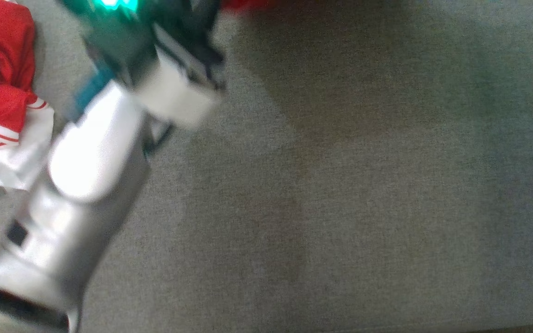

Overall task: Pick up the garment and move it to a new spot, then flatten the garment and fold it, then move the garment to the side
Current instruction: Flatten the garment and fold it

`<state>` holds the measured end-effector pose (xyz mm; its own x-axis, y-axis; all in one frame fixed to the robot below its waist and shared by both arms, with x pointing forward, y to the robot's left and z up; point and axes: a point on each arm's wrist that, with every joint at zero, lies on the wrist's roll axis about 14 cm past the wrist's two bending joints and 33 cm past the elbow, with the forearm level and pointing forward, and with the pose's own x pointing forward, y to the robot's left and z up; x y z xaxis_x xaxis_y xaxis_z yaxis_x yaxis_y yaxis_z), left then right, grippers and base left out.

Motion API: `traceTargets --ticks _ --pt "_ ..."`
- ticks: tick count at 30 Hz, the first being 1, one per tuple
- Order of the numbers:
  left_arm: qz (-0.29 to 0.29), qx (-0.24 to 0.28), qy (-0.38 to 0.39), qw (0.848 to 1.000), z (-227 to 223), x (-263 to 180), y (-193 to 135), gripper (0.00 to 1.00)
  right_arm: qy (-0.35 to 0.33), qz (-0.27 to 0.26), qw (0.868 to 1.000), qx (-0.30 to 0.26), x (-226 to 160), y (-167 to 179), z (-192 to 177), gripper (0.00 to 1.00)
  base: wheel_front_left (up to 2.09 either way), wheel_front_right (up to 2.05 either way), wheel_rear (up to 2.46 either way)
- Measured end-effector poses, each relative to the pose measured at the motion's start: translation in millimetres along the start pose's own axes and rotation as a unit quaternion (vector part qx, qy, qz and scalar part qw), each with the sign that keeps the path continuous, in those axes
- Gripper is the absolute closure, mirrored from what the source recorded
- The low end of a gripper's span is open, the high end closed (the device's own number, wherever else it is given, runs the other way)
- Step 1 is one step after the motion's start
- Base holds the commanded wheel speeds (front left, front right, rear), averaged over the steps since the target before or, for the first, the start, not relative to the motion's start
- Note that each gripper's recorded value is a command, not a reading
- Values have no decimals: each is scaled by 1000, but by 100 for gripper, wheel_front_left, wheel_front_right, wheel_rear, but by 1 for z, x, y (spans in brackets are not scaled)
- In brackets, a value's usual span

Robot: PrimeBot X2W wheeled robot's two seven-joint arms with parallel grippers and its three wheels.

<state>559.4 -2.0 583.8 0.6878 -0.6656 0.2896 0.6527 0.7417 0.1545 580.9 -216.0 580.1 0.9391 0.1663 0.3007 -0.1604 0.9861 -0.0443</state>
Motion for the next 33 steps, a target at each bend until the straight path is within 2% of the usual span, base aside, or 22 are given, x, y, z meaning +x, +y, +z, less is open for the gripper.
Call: traceTargets --ticks 3,8,11,17,23,26,29,33 --pt "-2 -32 55 998 -39 -32 -24 100 56 -6 998 21 -40 2 -34 100 0 0 0" --pt "5 -88 126 988 -77 -95 -72 100 122 -22 991 43 -112 7 -56 100 0 0 0" --pt "4 -100 152 983 -80 -122 -94 100 158 -39 985 58 -155 10 -63 100 0 0 0" --pt "10 -81 162 983 -63 -158 -115 100 208 -56 973 83 -226 24 -54 100 0 0 0" --pt "27 -109 215 970 -72 -214 -140 100 226 -72 965 116 -260 38 -33 100 0 0 0" --pt "32 -113 220 968 -69 -225 -145 100 243 -72 959 127 -270 48 -31 100 0 0 0" --pt "44 -114 198 973 -60 -214 -139 100 241 -63 963 99 -261 44 -27 100 0 0 0" --pt "65 -129 159 977 -51 -187 -123 100 220 -50 972 65 -221 36 -28 100 0 0 0"
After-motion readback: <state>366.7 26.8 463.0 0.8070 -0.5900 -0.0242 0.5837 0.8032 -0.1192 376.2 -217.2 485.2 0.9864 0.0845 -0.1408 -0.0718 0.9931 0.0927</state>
